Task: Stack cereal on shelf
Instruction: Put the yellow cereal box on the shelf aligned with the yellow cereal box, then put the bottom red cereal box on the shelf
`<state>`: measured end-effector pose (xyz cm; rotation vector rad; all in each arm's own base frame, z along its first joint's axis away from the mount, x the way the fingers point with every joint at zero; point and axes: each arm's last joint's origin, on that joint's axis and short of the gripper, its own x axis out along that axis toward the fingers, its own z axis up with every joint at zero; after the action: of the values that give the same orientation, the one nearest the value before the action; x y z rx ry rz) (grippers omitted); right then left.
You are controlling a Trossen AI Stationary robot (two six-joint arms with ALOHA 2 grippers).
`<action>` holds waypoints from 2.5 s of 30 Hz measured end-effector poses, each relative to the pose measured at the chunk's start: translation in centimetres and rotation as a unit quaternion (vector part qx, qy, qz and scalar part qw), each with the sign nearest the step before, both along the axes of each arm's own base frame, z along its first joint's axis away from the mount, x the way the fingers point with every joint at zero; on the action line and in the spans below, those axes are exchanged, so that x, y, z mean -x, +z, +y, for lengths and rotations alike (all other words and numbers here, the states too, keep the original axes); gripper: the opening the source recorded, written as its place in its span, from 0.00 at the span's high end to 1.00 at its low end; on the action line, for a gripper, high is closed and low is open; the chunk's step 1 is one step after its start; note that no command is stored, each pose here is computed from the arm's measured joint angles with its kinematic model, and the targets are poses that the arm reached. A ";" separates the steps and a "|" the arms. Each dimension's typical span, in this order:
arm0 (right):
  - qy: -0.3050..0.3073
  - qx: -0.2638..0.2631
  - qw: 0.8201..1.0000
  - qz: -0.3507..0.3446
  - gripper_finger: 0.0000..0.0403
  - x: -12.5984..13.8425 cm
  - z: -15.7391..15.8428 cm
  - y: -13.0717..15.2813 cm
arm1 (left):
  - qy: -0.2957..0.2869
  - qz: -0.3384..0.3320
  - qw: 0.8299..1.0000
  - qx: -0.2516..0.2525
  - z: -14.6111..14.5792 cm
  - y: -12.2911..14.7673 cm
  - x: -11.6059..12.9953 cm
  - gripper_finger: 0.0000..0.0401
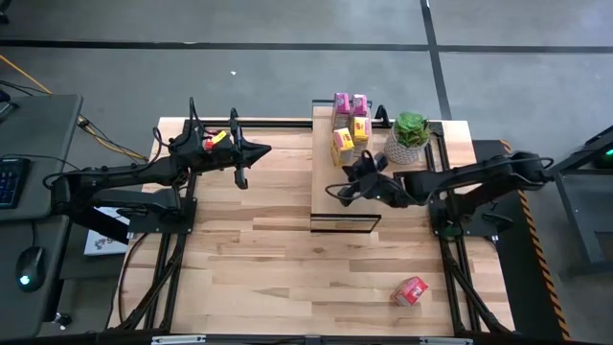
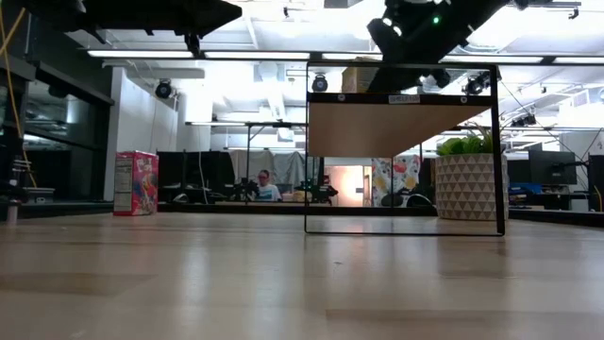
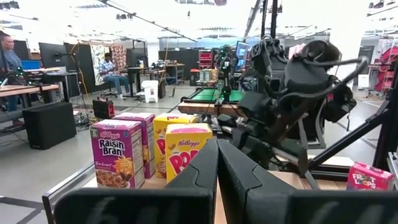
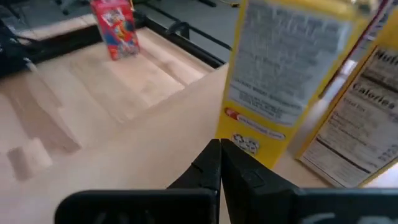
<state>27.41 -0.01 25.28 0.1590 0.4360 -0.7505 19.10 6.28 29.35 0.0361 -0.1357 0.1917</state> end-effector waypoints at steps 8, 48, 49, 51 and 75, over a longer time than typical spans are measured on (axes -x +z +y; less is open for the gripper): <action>-0.022 0.001 1.000 0.009 1.00 -1.5 -1.2 -1.7 | 0.000 0.000 1.000 -0.001 0.0 0.0 0.0 1.00; -0.028 0.021 0.999 -0.031 1.00 -2.3 -3.1 -0.5 | 0.001 0.002 1.000 -0.005 0.0 0.0 0.0 1.00; -0.004 0.015 0.999 -0.033 1.00 -2.5 -2.8 -0.2 | 0.001 0.004 1.000 -0.007 0.0 0.0 0.0 1.00; 0.054 0.003 0.998 -0.034 1.00 -2.7 -1.7 0.6 | 0.002 0.007 1.000 -0.007 0.0 -0.1 0.0 1.00; 0.191 -0.029 0.979 -0.058 0.67 0.6 6.2 13.9 | 0.004 -0.006 1.000 -0.016 0.0 0.2 0.0 1.00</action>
<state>26.80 6.16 39.14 0.1661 0.3634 -0.3485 19.06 6.30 29.51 0.0680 -0.1500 0.1972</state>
